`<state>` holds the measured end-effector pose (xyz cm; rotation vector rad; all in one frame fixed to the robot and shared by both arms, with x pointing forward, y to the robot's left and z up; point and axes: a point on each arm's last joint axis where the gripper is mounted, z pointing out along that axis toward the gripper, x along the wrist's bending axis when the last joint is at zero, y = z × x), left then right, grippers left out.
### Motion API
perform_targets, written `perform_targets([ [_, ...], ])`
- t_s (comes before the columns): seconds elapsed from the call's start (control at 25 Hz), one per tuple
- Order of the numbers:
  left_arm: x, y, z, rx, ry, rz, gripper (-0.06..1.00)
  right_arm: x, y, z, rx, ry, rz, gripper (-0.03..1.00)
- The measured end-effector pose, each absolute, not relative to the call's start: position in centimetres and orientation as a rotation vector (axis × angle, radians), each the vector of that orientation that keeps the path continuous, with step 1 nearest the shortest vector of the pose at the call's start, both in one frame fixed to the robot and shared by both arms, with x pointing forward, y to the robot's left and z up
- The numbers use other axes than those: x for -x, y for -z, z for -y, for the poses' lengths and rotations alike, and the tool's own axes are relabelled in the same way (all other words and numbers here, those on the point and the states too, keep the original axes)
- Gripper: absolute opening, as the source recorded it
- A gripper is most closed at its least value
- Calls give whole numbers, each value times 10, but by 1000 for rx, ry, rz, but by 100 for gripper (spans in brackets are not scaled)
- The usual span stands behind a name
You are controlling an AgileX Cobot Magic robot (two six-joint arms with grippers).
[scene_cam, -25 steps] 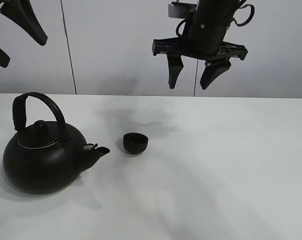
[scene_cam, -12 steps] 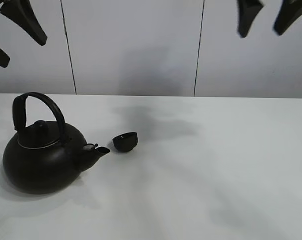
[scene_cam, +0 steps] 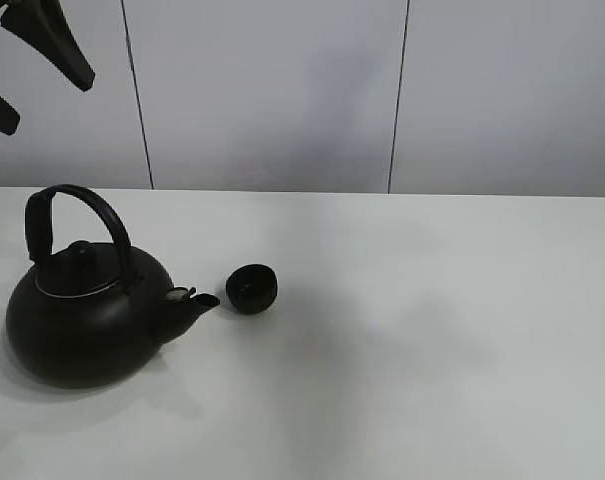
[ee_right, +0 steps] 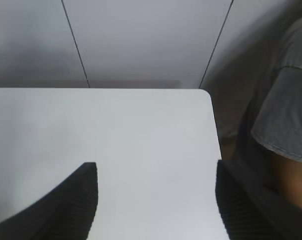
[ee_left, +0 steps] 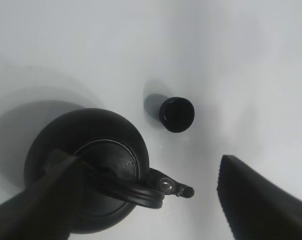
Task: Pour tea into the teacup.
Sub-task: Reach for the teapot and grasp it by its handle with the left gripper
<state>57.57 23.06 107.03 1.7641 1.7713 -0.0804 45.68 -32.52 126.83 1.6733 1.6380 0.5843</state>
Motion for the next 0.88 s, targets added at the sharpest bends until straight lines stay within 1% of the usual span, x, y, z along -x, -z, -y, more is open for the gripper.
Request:
perform_targets([
  [0.12, -576, -1070, -231, -1764, 80, -1771, 54, -388, -1284, 319, -1599, -676, -1566, 46],
  [0.2, -576, -1070, -231, -1764, 80, -1771, 54, -342, -1279, 315, -1564, -721, -1532, 46],
  [0.32, -576, -1070, -231, -1764, 80, -1771, 54, -269, -1259, 307, -1500, -809, -1471, 46],
  [0.48, -576, -1070, -231, -1764, 80, -1771, 54, -207, -1214, 299, -1440, -905, -1431, 46],
  [0.6, -576, -1070, -231, -1764, 80, -1771, 54, -190, -1179, 296, -1433, -930, -1435, 46],
  [0.72, -576, -1070, -231, -1764, 80, -1771, 54, -190, -1146, 295, -1463, -915, -1469, 46],
  [0.88, -576, -1070, -231, -1764, 80, -1771, 54, -204, -1108, 295, -1538, -867, -1549, 46],
])
